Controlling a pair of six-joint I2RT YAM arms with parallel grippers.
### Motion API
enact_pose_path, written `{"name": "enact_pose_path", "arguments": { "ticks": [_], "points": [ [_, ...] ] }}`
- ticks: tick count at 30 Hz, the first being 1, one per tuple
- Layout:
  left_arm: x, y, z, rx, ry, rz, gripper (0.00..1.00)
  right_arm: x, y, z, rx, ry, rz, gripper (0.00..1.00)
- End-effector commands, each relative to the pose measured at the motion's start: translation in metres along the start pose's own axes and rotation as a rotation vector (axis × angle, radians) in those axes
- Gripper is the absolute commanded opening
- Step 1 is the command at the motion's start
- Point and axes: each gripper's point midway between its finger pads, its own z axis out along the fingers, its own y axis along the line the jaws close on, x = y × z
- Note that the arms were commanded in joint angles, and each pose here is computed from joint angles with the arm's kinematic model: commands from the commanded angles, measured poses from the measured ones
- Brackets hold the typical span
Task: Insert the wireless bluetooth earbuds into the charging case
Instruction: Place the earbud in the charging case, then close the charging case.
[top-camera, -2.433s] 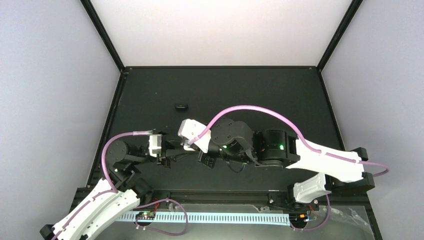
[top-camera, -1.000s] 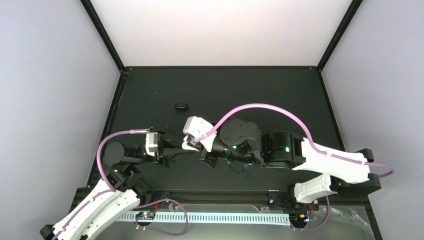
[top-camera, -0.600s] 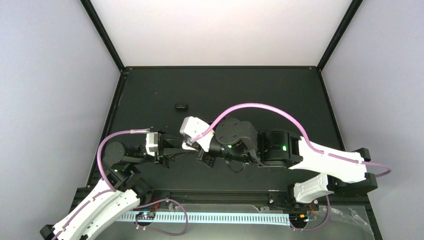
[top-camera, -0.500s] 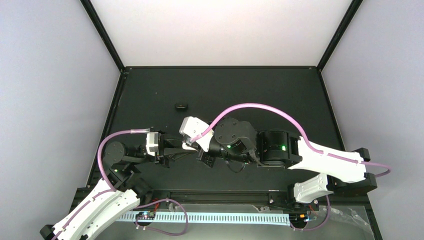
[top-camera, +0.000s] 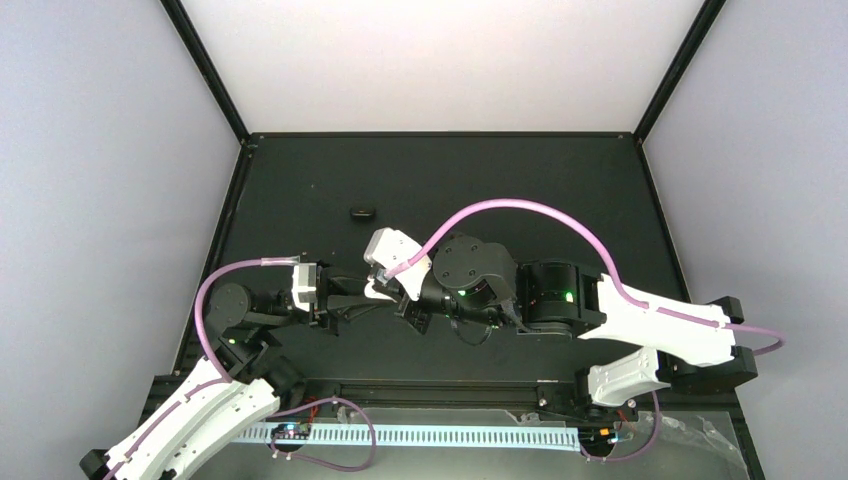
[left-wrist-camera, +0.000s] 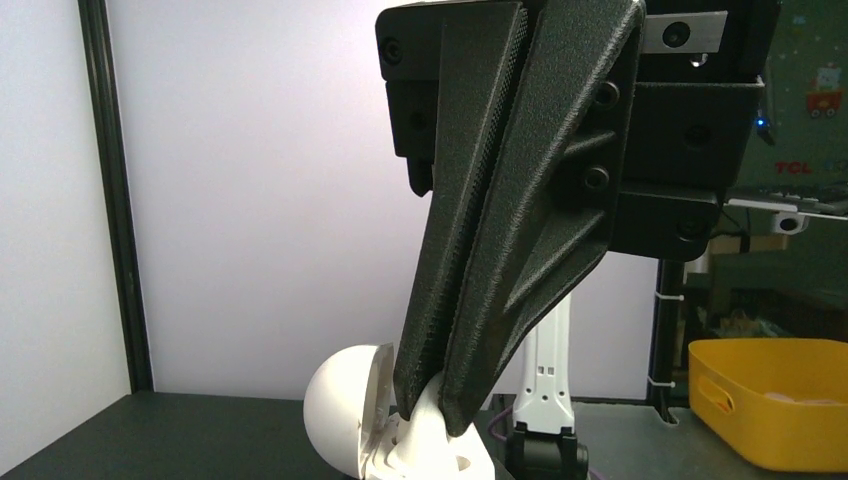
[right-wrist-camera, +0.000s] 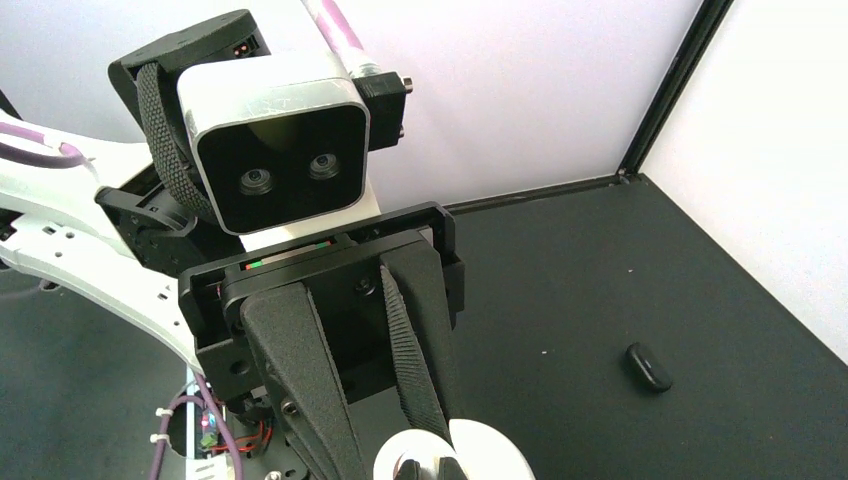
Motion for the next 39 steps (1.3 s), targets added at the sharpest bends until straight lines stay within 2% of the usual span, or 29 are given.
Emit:
{"name": "enact_pose_path", "arguments": {
  "ticks": [1, 5, 10, 24, 34, 39],
  "points": [
    [-0.061, -0.023, -0.007, 0.036, -0.176, 0.145, 0.02, 0.039, -0.005, 0.013, 0.026, 0.140, -0.006, 0.01],
    [-0.063, -0.024, -0.006, 0.047, -0.179, 0.144, 0.02, 0.043, 0.003, 0.022, -0.007, 0.175, -0.013, 0.01],
    [-0.060, -0.021, -0.007, 0.033, -0.168, 0.144, 0.02, 0.035, 0.001, 0.018, -0.004, 0.146, -0.005, 0.01],
    [-0.028, -0.008, 0.001, 0.020, -0.069, 0.092, 0.02, 0.005, -0.009, -0.002, 0.024, 0.050, 0.030, 0.10],
    [-0.014, -0.001, 0.003, 0.008, -0.045, 0.067, 0.02, -0.033, -0.018, -0.035, 0.016, -0.072, 0.074, 0.31],
    [-0.013, -0.001, 0.003, 0.010, -0.043, 0.062, 0.02, -0.039, -0.038, -0.049, 0.074, -0.115, 0.100, 0.40]
  ]
}}
